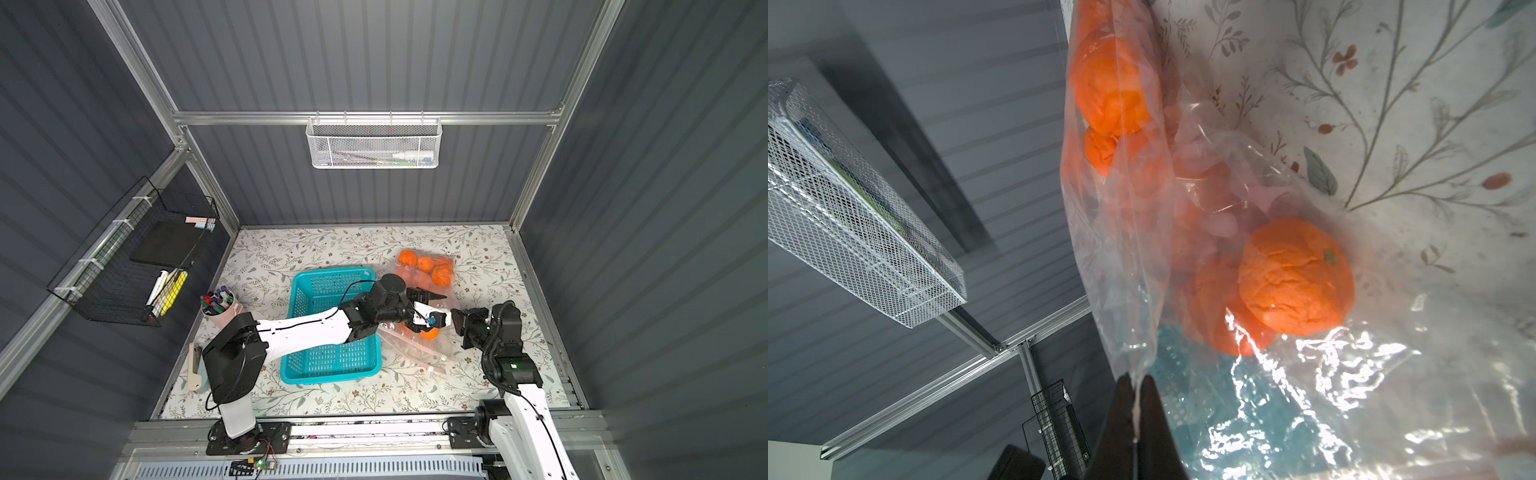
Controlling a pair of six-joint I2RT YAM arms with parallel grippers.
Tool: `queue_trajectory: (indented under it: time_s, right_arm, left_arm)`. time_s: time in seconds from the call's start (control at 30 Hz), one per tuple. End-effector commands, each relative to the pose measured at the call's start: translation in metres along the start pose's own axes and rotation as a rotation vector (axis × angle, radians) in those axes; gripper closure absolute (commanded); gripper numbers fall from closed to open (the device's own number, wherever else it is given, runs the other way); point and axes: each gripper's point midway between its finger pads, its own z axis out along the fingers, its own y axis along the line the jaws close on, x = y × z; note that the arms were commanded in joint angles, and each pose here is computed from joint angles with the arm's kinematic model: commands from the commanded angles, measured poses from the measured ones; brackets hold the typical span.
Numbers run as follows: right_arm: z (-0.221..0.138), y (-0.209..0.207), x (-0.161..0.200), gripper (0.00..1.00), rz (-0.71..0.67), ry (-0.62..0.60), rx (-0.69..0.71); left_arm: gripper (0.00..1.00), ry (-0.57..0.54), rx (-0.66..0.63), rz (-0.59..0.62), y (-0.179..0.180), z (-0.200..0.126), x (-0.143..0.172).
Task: Open the zip-top bag and take out the orange
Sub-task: Unzip the zipper on the zipper food storage bag.
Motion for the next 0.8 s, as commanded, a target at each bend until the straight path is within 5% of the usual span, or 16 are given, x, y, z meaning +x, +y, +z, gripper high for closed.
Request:
queue_trajectory:
  time_s: [0.0,0.17,0.33,0.63,0.77]
  right_arm:
    - [-0.002,0.006,0.003,1.0,0.064,0.015,-0.029]
    - [-0.002,0.007,0.003,1.0,0.063,0.016,-0.026]
    - [-0.001,0.004,0.004,1.0,0.074,0.026,-0.017]
    - [0.0,0.004,0.004,1.0,0.074,0.031,-0.013]
    - [0.0,0.005,0.004,1.0,0.072,0.031,-0.014]
  left_arm:
    - [0.44,-0.005,-0.006,0.021,-0.006,0.007,0.002]
    - [0.45,0.003,0.004,0.023,-0.014,0.015,0.004]
    - [0.65,0.032,-0.032,0.013,-0.011,0.024,0.008]
    - [0.67,0.05,-0.048,0.021,-0.015,0.025,0.013]
    - [0.77,0.061,-0.082,0.025,-0.01,0.023,0.015]
